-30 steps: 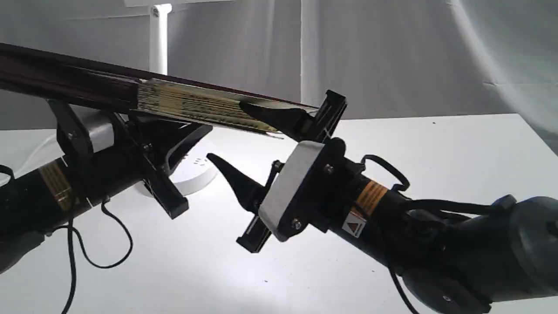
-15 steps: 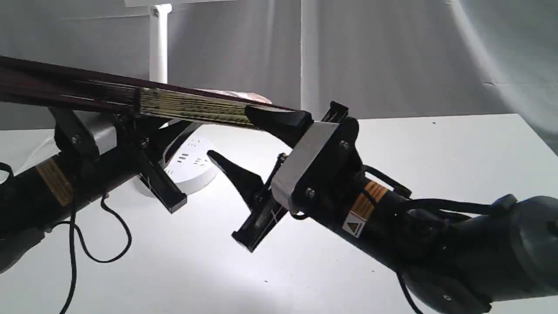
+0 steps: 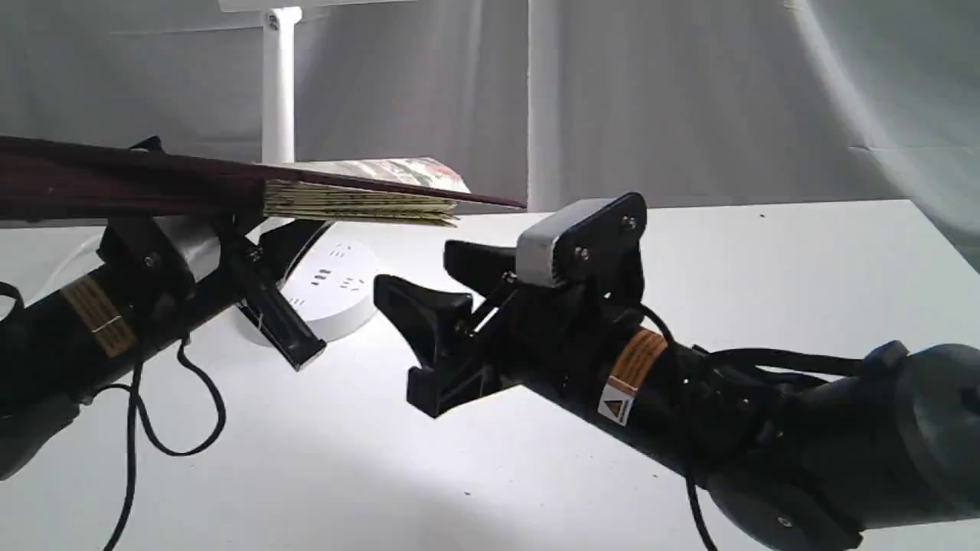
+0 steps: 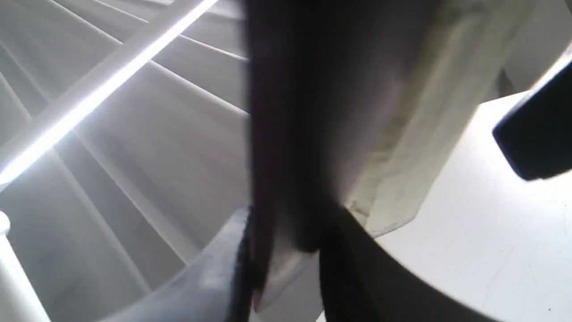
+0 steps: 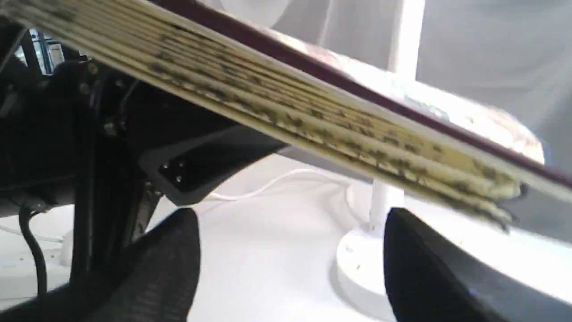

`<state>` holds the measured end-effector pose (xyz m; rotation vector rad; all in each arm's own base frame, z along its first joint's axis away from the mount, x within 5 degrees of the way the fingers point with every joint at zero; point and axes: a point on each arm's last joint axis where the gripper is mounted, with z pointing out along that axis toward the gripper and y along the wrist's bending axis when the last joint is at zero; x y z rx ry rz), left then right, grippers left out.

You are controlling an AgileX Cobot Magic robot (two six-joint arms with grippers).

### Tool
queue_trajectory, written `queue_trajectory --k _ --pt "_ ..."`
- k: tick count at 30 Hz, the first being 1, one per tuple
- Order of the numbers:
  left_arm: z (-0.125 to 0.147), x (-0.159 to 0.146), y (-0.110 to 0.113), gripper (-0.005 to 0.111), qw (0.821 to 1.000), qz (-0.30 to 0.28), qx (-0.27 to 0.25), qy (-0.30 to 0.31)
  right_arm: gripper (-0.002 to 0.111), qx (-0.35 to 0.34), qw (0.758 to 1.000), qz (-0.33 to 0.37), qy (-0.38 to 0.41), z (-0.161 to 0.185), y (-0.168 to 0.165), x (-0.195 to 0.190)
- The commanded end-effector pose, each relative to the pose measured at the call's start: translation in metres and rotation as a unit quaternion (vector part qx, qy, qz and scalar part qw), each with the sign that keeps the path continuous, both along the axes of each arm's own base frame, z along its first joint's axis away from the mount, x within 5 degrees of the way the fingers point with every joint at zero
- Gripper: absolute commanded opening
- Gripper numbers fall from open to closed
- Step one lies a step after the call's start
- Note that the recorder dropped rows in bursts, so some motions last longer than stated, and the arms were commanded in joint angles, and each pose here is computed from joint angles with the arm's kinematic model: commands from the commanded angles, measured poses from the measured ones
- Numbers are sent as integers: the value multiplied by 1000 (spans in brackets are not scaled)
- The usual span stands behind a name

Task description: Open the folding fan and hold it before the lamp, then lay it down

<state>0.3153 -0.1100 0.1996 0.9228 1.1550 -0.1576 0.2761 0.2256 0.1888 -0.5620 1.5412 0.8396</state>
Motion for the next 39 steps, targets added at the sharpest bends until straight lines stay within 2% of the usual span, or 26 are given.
queue_trajectory --k 1,5,9,12,14,18,21,25,30,33,35,39 --pt "3 2 2 0 1000 16 5 -20 64 25 993 -22 112 -7 -3 0" --pt "4 3 3 0 999 26 19 -36 67 54 979 -48 189 -13 -8 4" --pt "4 4 3 0 997 34 45 -59 70 111 953 -67 274 -16 -22 12" --pt "4 5 4 0 995 41 57 -69 73 170 925 -57 334 -14 -40 21" --pt "3 5 4 0 993 46 72 -81 74 219 904 -20 368 -9 -56 27" --pt "2 5 5 0 989 51 102 -99 74 302 869 11 392 3 -87 38" --pt "2 5 5 0 986 53 113 -109 76 292 863 56 408 12 -91 45" --pt "2 6 5 0 980 57 139 -133 83 264 854 120 432 21 -71 63" --pt "3 8 8 0 977 77 144 -139 84 227 816 149 510 -1 -51 80" --pt "3 8 8 0 972 79 161 -153 84 259 795 160 524 -16 -48 87" --pt "1 7 6 0 968 78 181 -155 84 290 783 142 532 -26 -49 93" --pt "1 5 -1 0 960 73 204 -177 84 322 770 122 537 -36 -50 99"
